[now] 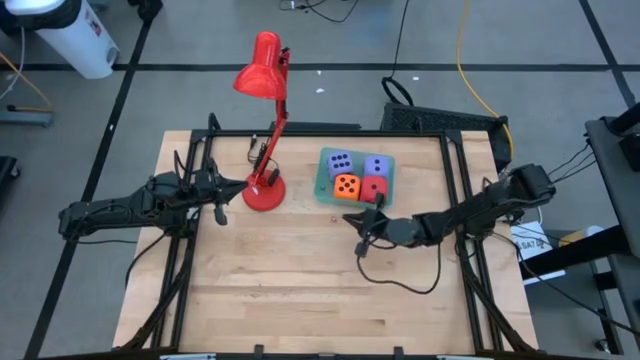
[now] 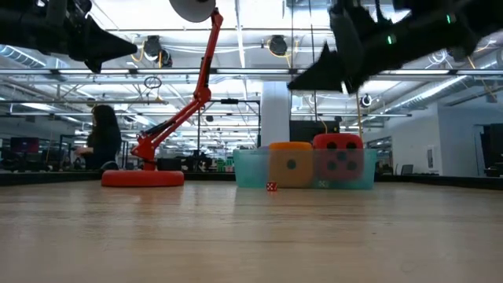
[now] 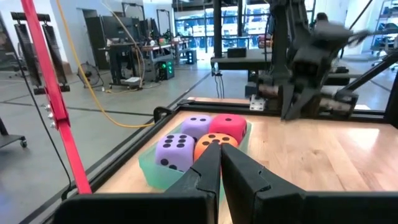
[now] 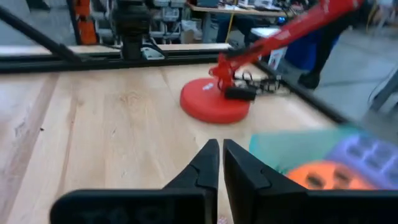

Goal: Pick & Place Dice
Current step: Put the small red dice into the green bin

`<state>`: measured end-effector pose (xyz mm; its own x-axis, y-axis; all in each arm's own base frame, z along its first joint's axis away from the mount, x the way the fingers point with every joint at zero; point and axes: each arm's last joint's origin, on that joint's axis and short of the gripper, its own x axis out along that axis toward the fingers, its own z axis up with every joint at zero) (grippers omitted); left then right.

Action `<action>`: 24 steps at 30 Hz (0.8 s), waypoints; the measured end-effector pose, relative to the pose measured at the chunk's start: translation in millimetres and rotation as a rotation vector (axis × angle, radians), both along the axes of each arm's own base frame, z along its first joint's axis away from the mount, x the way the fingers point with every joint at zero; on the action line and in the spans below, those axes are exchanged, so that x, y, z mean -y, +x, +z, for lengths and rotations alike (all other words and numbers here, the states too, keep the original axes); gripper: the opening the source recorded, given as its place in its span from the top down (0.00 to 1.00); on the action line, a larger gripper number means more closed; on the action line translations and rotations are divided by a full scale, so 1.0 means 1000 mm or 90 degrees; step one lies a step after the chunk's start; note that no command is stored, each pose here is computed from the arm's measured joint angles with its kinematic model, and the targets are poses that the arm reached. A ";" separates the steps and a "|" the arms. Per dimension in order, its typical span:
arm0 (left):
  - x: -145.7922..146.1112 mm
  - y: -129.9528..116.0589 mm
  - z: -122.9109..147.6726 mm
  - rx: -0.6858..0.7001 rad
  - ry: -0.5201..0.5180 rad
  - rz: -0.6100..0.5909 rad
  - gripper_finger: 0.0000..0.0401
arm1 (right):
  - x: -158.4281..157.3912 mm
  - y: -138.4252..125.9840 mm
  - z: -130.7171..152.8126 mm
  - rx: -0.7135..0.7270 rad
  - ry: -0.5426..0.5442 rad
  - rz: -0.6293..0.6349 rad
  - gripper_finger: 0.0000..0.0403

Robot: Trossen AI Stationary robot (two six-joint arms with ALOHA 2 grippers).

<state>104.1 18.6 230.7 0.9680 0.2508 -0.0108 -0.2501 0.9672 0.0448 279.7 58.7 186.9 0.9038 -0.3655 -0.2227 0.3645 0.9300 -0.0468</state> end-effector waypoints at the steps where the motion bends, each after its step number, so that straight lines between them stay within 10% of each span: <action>1: 0.000 0.000 0.000 0.002 0.000 0.000 0.94 | 0.001 -0.002 -0.010 0.005 0.015 -0.004 0.97; 13: 0.000 0.000 0.002 0.014 0.002 0.000 0.94 | -0.017 0.014 -0.057 0.028 0.040 0.021 0.94; 24: 0.000 0.000 0.002 0.012 -0.004 0.000 0.94 | -0.022 0.036 -0.087 -0.034 -0.010 0.024 0.57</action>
